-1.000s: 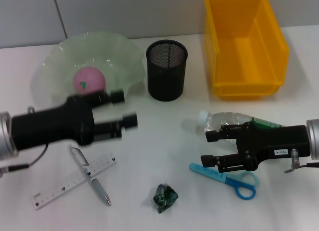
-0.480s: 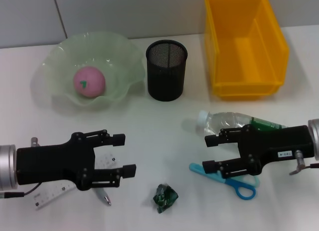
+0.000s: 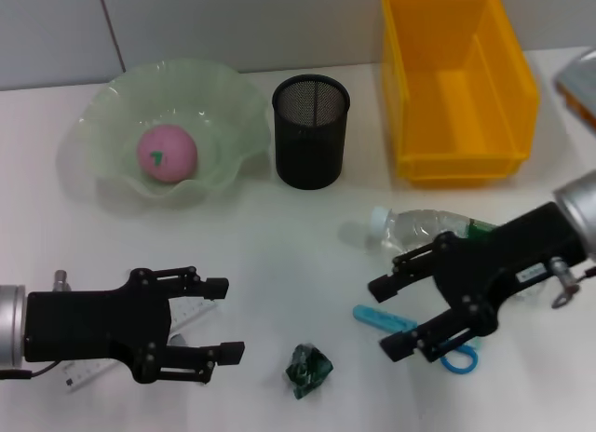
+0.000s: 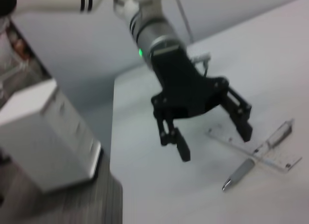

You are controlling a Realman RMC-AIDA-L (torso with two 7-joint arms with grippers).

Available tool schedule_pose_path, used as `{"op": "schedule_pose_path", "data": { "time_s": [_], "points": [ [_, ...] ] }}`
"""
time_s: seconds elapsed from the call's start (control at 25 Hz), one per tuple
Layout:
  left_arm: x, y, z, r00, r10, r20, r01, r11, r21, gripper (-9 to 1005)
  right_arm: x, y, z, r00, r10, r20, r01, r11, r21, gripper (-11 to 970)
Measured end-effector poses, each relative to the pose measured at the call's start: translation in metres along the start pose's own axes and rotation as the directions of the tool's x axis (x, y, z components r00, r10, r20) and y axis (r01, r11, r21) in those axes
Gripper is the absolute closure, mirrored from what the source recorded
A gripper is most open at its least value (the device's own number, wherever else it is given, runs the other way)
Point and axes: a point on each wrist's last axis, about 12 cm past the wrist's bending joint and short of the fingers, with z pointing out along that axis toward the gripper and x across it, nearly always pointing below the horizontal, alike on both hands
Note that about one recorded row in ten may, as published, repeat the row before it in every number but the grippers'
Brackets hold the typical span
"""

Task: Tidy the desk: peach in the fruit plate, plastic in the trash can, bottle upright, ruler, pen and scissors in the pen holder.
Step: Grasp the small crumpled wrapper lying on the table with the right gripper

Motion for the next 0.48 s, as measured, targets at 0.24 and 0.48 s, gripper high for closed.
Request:
{"op": "schedule_pose_path", "data": {
  "time_s": [0.24, 0.48],
  "points": [
    [0.005, -0.002, -0.002, 1.000, -0.003, 0.000, 0.003, 1.000, -0.018, 184, -0.020, -0.007, 0.021, 0.990, -0.081, -0.112, 0.080, 0.997, -0.012, 197],
    [0.008, -0.001, -0.002, 1.000, -0.007, -0.009, 0.007, 0.999, -0.038, 184, -0.021, -0.013, 0.052, 0.961, -0.158, -0.229, 0.156, 0.987, -0.028, 196]
  ]
}}
